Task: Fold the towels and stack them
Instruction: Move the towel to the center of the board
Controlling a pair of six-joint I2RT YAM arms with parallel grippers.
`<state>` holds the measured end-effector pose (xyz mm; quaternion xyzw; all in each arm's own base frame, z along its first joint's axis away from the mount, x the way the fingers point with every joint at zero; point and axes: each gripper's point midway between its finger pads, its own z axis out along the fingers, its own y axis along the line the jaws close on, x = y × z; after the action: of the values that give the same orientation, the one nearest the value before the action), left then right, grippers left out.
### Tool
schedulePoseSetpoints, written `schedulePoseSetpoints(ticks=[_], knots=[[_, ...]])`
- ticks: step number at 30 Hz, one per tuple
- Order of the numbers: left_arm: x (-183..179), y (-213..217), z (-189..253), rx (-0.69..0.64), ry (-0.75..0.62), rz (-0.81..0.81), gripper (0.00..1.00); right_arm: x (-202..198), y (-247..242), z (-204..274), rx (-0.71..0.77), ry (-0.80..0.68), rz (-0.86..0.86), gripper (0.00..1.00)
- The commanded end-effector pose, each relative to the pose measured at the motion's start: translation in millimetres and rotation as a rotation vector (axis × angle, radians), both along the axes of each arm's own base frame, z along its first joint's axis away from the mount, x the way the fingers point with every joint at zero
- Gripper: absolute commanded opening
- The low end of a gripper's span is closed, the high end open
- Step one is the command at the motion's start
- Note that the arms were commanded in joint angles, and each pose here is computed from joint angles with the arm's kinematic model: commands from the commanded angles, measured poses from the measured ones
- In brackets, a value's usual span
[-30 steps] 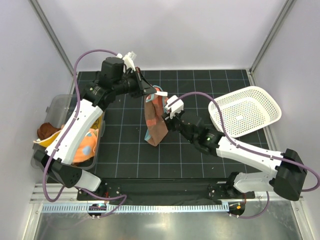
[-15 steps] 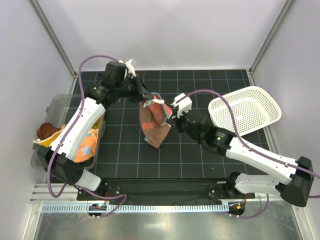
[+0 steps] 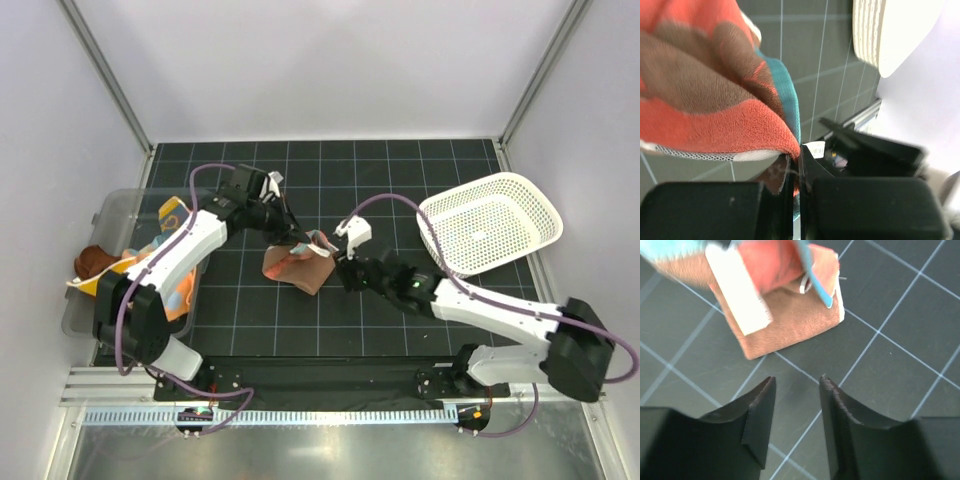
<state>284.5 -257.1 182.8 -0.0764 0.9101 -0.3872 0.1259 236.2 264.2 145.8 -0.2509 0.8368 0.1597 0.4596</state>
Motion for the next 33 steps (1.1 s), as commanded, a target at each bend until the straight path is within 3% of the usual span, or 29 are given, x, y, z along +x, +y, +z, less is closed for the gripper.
schedulePoseSetpoints(ticks=[1,7,10,14,22,33], knots=[[34.6,-0.7,5.0,-0.023,-0.054,0.010,0.00,31.2,34.1,22.0,0.030,-0.141,0.044,0.50],[75.2,46.9,-45.7,0.152,0.012,0.082,0.00,83.7,48.4,3.1,0.092,-0.020,0.142,0.53],[85.5,55.5,-55.6,0.150,0.030,0.079,0.03,89.5,59.1,-5.5,0.121,0.014,0.232,0.54],[98.7,67.8,-71.1,0.150,0.068,0.100,0.09,103.1,63.1,-40.0,0.037,0.057,0.284,0.56],[109.1,67.3,-89.8,0.145,0.107,0.073,0.18,121.1,78.3,-57.6,0.008,0.022,0.336,0.56],[111.6,71.7,-102.3,0.160,0.130,0.049,0.18,148.6,73.3,-49.9,-0.032,-0.063,0.291,0.53]])
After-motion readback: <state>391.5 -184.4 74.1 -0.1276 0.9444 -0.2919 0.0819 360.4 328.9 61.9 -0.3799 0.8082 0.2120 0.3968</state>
